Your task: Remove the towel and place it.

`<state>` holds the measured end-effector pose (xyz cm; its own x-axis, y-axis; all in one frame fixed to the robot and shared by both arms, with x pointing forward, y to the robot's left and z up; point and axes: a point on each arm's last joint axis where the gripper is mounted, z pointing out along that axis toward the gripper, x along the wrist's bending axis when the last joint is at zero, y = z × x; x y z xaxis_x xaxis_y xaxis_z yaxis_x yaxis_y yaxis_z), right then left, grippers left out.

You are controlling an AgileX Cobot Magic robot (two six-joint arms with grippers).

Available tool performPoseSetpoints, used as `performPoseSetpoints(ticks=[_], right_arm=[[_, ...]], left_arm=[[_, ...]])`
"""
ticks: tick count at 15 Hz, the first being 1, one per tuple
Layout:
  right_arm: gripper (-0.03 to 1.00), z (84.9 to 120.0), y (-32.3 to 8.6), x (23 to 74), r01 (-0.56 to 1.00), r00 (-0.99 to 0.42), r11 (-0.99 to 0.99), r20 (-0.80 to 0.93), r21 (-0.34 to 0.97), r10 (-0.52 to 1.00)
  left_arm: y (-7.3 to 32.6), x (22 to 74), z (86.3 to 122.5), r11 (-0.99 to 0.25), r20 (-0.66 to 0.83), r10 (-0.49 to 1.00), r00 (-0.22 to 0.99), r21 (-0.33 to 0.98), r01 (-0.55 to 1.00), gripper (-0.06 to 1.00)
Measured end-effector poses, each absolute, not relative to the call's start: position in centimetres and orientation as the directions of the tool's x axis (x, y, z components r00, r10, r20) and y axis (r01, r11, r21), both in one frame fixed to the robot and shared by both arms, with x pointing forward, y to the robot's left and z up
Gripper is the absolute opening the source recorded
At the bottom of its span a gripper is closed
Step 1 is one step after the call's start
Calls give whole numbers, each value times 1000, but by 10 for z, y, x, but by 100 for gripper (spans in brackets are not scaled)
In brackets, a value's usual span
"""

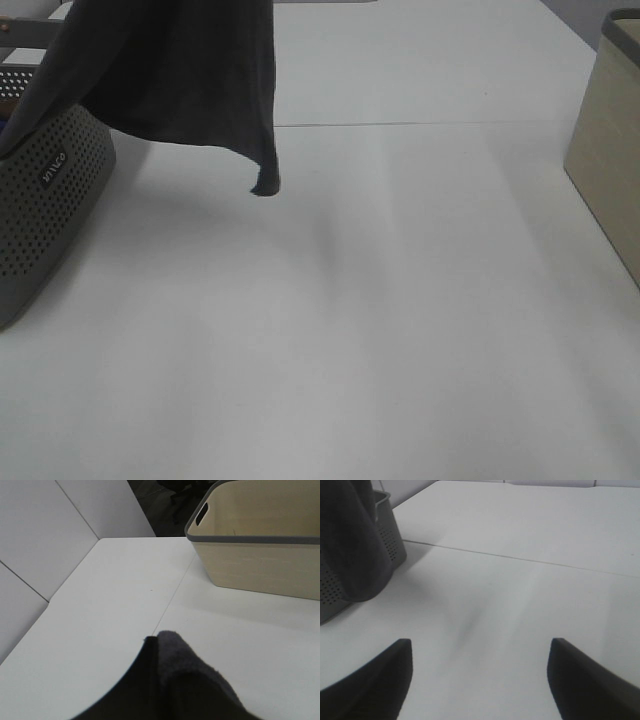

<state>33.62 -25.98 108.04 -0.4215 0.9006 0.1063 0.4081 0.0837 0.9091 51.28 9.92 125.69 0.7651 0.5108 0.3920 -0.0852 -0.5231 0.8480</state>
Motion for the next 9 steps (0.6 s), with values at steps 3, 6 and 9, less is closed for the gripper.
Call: performPoseSetpoints(ticks=[3, 6, 9], right_arm=[[73, 1071, -249, 374, 413, -530, 107, 144, 905, 835], [73, 1062, -238, 410, 406, -599, 20, 250, 913, 761], [73, 1066, -212, 423, 385, -663, 71, 222, 920, 715]], left_arm=[[83, 514, 1251, -482, 338, 511, 790, 874, -62, 0], [75, 522, 1245, -430, 272, 551, 789, 903, -11, 0], [73, 525, 1242, -425, 268, 557, 786, 905, -8, 0]])
